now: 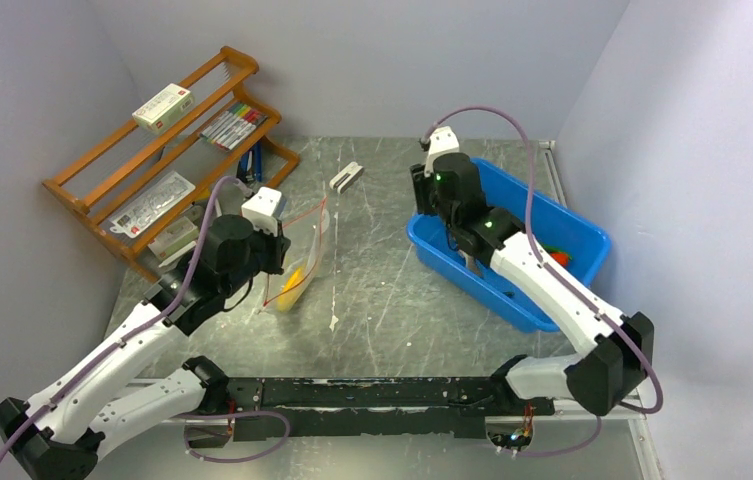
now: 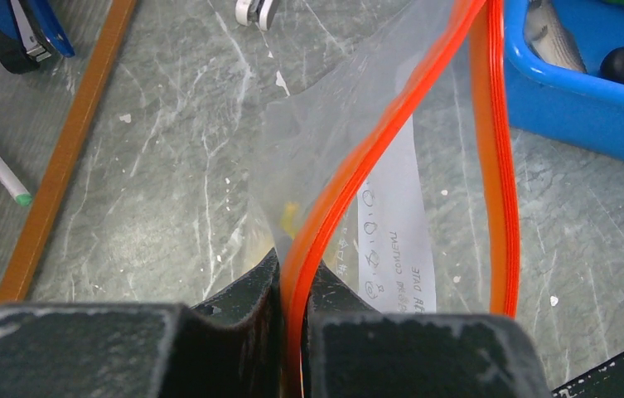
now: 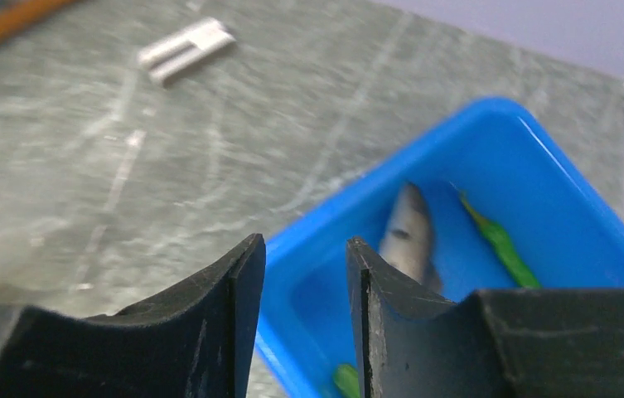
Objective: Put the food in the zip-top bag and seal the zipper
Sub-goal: Pick up the fake fish from the bin.
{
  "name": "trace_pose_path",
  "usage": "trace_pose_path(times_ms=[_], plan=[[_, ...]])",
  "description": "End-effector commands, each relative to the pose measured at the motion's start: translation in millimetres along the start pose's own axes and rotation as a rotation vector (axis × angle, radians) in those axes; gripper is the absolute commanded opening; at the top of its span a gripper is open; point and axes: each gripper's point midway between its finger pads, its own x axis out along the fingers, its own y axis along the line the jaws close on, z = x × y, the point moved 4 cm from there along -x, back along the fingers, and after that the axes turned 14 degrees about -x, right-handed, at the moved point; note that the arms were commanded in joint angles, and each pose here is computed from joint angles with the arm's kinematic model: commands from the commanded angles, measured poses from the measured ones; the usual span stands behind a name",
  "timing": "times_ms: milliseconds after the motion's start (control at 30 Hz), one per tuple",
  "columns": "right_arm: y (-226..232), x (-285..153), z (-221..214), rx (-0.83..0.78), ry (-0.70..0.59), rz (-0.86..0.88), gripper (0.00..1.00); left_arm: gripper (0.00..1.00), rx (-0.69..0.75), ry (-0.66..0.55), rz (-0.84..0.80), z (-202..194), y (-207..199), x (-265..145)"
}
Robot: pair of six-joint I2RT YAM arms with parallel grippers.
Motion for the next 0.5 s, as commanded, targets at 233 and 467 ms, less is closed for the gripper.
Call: trace_pose_path(times_ms=[233, 467], plan=[[-86, 41, -83, 0.034, 0.318, -0.162, 0.41, 0.07, 0.013, -0.044, 0.003, 6, 2, 1], [-102, 76, -124, 0.082, 0.374, -0.134, 0.45, 0.07, 0.015, -0.039, 0.007, 5, 2, 2]])
